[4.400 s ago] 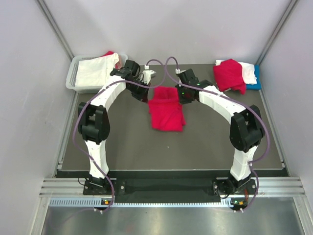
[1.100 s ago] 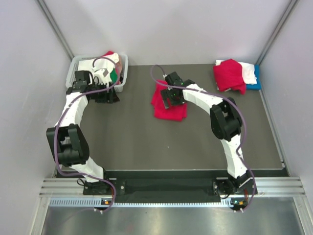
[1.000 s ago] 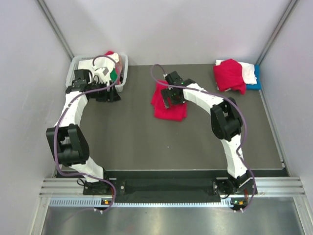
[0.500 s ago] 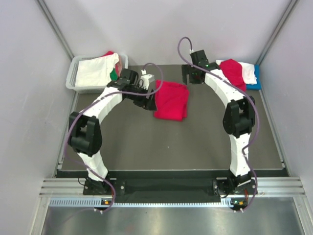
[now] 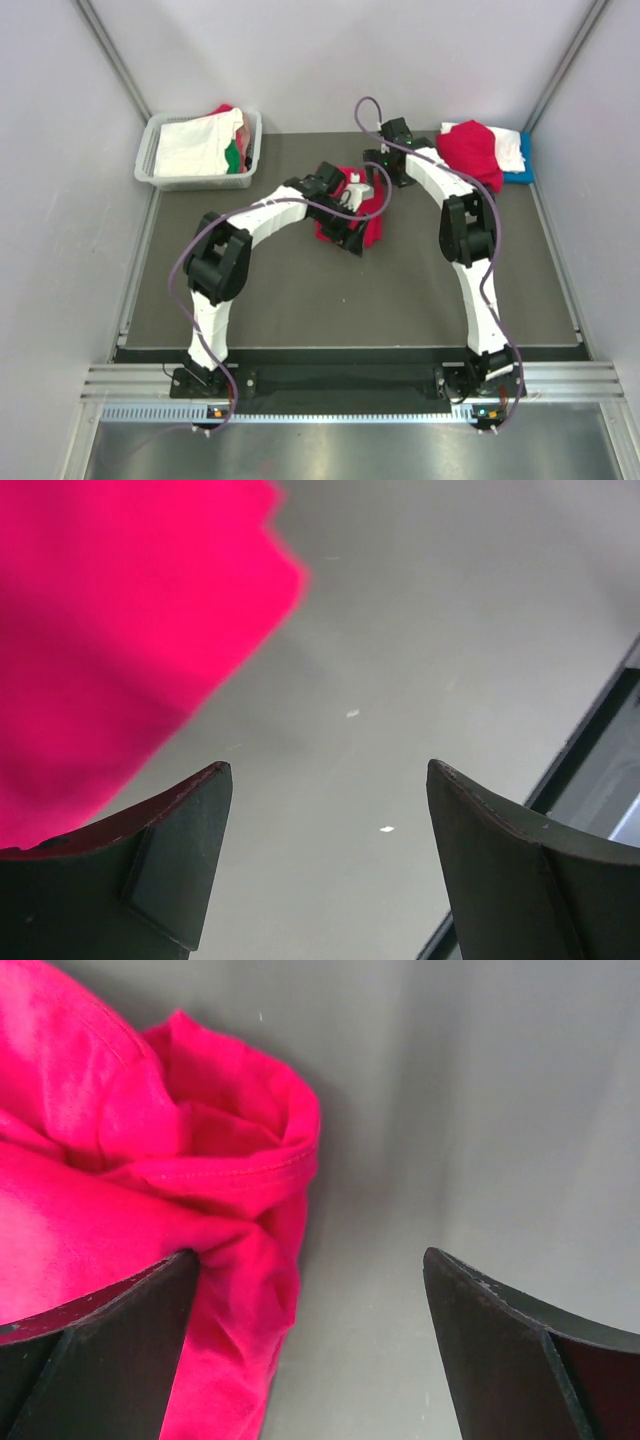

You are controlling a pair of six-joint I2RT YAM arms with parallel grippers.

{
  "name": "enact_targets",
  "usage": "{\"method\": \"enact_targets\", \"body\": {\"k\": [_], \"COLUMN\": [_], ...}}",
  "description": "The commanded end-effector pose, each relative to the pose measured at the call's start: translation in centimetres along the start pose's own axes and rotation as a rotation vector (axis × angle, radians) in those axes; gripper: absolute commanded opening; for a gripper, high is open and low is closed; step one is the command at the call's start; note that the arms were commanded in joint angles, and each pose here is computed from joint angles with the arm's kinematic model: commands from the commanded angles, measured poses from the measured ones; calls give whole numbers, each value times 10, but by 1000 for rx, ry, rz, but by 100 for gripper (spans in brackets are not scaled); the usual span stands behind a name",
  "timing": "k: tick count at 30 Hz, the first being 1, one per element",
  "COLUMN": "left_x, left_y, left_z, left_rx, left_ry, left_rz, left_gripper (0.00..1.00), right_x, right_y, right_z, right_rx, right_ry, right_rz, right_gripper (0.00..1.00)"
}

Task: Fold and stack the t-shirts
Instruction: Fold the tshirt

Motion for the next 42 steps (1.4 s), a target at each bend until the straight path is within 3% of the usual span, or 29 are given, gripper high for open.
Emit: {"method": "enact_targets", "body": {"k": [1, 17, 26, 34, 42], "left_x": [-18, 30, 85, 103, 151], "left_y": [-12, 4, 5, -8, 23], "left_z": [9, 43, 34, 19, 31], "left_rx": [-2, -123, -105, -58, -110], "left_ry": [-17, 94, 195, 245, 294], "left_rz": [-29, 36, 121, 223, 351], "left_gripper": [83, 84, 84, 84, 84], "right_x": [-12, -13, -14, -9, 0], "right_y": [20, 33, 43, 51, 54], "right_z": [33, 7, -2, -8, -29], "right_rx": [-111, -69, -47, -39, -7], "right_ry": [-10, -5, 3, -2, -6], "right_rz": [-11, -18, -35, -17, 3], "right_gripper": [93, 92, 92, 91, 91]}}
Point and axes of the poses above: each gripper's point midway between its finger pads, its own y axis back along the fingers, its own x axis along the line the jaws close on, z = x × y, the point moved 6 cm from there along y, back along the fingers, and after that the axes turned 12 degrees about y, right-handed, at the moved point
